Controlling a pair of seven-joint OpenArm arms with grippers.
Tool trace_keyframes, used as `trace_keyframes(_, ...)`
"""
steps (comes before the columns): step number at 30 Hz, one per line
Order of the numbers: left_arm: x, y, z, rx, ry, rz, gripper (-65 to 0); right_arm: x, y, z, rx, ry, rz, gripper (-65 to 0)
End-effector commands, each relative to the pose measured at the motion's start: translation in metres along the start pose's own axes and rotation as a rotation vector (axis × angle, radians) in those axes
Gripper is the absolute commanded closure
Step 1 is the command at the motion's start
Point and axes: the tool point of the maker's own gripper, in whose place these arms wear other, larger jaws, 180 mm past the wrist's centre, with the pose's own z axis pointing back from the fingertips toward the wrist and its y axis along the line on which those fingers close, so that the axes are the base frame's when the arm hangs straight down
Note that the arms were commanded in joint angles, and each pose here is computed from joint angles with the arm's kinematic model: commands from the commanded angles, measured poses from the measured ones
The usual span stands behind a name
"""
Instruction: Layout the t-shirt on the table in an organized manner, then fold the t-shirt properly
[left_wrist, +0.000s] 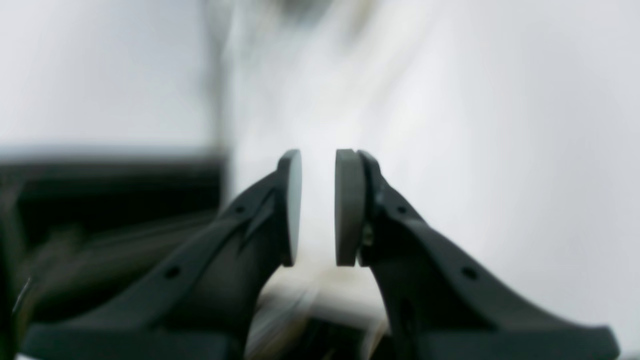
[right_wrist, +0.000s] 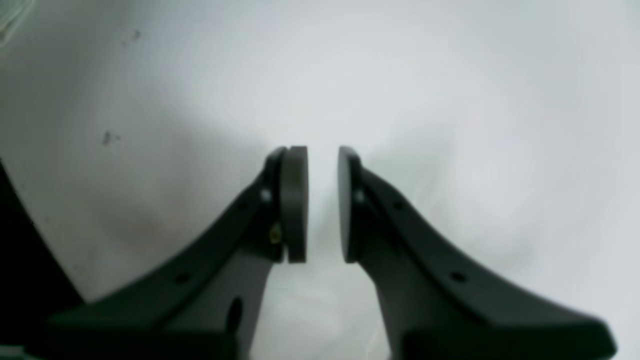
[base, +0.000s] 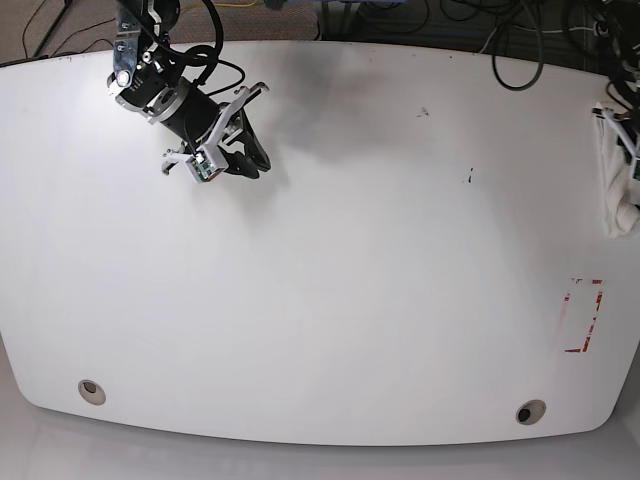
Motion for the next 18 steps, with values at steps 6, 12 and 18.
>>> trace_keyframes(6, 0.054, -0.060, -0.001, -0.122, -0.245, 0.035, -10.1, 0.012, -0.007, -0.003, -0.092, -0.058, 0.100, -9.4)
trace_keyframes(12, 0.071, -0.107, 0.002, -0.217, -0.334, 0.097, -10.1, 0.006, -0.003, -0.001, -0.136, -0.092, 0.147, -9.4)
trace_keyframes(18, 0.078, -0.158, 0.018, -0.325, -0.411, 0.169, -10.1, -0.001, -0.007, 0.017, -0.212, -0.164, 0.086, -9.4)
